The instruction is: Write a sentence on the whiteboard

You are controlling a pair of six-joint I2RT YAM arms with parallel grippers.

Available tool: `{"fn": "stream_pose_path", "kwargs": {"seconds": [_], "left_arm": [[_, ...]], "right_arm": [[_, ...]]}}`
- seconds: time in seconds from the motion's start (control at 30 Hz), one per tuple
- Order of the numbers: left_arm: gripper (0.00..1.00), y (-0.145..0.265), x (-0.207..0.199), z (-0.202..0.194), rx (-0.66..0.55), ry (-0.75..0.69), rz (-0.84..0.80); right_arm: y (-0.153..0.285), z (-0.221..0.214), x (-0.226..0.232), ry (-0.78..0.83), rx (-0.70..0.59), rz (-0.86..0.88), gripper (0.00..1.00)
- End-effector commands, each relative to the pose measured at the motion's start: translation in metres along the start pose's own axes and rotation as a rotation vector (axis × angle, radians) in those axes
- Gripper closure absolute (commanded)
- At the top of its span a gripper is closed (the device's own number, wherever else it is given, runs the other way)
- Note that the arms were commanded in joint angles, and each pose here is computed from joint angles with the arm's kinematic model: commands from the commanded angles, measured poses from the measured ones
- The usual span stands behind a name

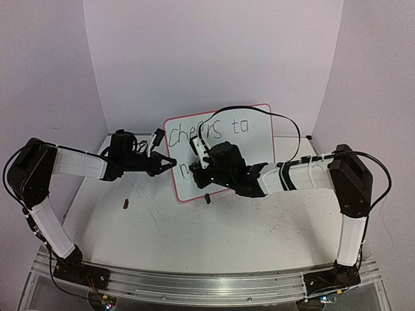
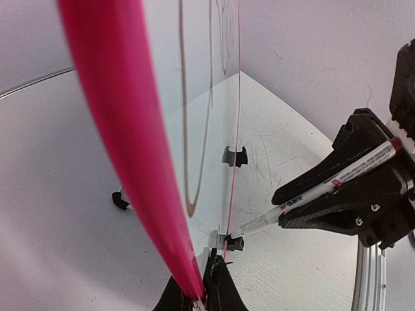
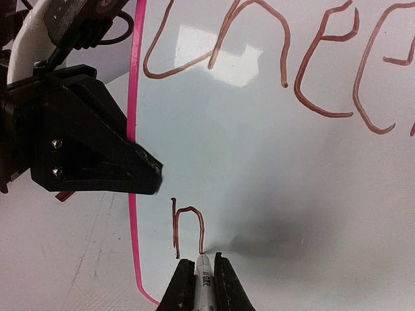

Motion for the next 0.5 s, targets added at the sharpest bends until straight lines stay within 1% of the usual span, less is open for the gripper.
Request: {"fn": "stream_pose_path", "kwargs": {"seconds": [0.0,0.17,0.27,0.47], "left_arm": [[1.0,0.006,0.01,0.015,-0.067,-0.109,0.14],[1.0,0.006,0.009,0.016,-0.071,-0.112,0.141],[1.0,0.006,0.009,0.015,-0.068,-0.11,0.14],[1.0,0.006,0.009,0.016,-0.069,-0.11,0.143]], "right_arm": [[0.038,0.048,-0.024,-0.097,-0.16,0.014,1.0],[0.035,0.041,-0.041,-0.12,-0.145,0.014,1.0],[0.027,0.04,-0.037,-0.118,-0.141,0.054,1.0],[0.02,0.032,-0.03,-0.092,-0.116,0.072,1.0]]}}
Point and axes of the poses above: each gripper's point midway between its finger pads, its own y axis back along the fingers, its own x axis along the line the jaws close on, z = x × y, the point moved 10 cm from there along y, back along the fingers, and after that the axes turned 9 degrees about y, right-handed, at the moved point
